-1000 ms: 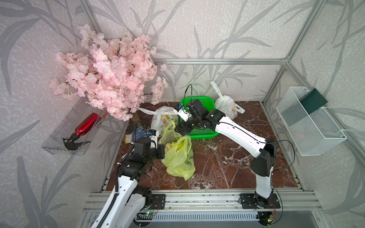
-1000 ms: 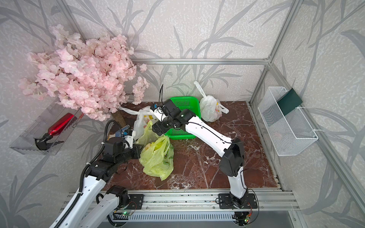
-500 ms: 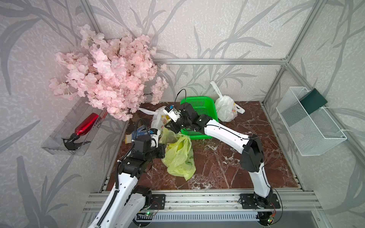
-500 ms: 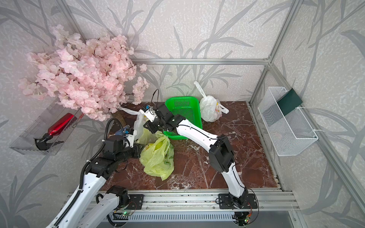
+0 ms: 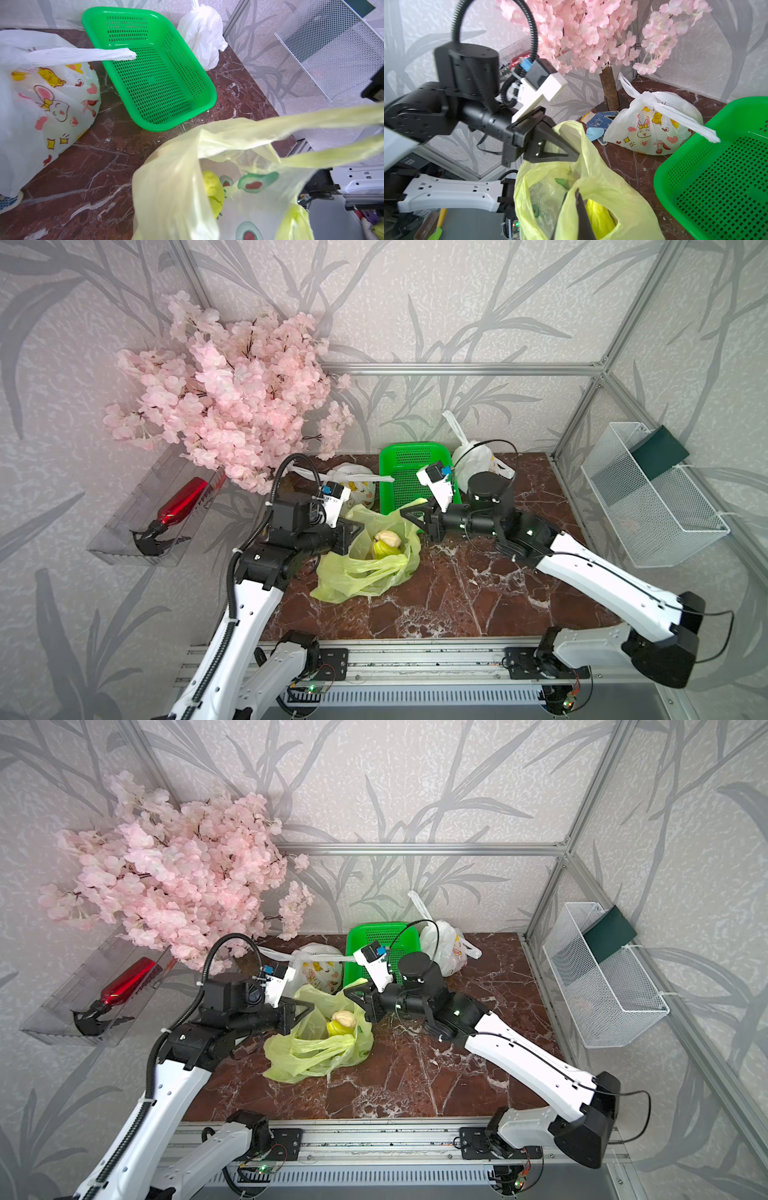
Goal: Place the pears into plastic bags & tie knots
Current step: Place the plastic bag at the center of the board, then tie the plastic bag at the center of the board.
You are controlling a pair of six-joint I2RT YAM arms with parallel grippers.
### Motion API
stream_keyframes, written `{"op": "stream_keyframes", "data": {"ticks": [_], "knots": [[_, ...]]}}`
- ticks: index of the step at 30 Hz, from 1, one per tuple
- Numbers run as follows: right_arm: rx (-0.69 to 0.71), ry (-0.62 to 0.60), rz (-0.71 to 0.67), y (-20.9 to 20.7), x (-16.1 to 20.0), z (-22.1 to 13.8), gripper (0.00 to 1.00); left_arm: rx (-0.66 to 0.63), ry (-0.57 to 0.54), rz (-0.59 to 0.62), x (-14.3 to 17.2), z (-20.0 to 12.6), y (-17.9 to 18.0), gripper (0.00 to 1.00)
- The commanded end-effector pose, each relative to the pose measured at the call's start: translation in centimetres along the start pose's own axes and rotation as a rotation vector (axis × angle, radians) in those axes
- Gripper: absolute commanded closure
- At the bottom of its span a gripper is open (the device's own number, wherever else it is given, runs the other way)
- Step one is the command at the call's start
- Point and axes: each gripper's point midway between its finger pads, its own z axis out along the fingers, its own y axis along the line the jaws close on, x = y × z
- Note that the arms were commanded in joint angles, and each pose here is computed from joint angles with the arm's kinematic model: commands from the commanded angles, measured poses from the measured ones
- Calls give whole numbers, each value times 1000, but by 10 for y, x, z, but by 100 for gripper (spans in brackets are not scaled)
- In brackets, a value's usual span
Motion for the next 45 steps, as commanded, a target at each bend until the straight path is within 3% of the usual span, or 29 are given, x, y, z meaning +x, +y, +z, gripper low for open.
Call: {"op": "stream_keyframes", "data": {"ticks": [1, 5, 8, 11, 13, 18, 22, 25, 28, 32, 40, 45], "knots": [[32, 16, 81, -1, 6, -16, 100, 82, 54, -27, -9, 15, -5, 100], [121, -22, 144, -25, -9, -31, 100, 143, 66, -49, -31, 50, 2, 100], [244, -36, 282, -80, -7, -38, 100, 142, 89, -34, -44, 83, 11, 100], [401, -55, 307, -131, 0, -44, 100, 110, 85, -22, -57, 106, 22, 74], [467, -44, 312, -158, 4, -43, 100, 47, 58, 17, -69, 103, 31, 57], [480, -19, 317, -182, 10, -37, 100, -5, -73, 182, -91, 58, 18, 40], [437, 24, 323, -178, 13, -32, 100, 72, -82, 344, -70, 42, -13, 37], [415, 57, 342, -178, 20, -27, 100, 15, -13, 566, -36, 48, -11, 37], [401, 61, 360, -179, 23, -26, 100, -62, 40, 752, -23, 49, -6, 37], [381, 57, 378, -181, 22, -28, 100, -6, 93, 909, -3, 50, -24, 34], [339, 55, 398, -181, 22, -23, 100, 83, 217, 1028, 39, 66, -43, 21], [323, 58, 401, -179, 22, -22, 100, 18, 306, 1115, 41, 87, -26, 20]]}}
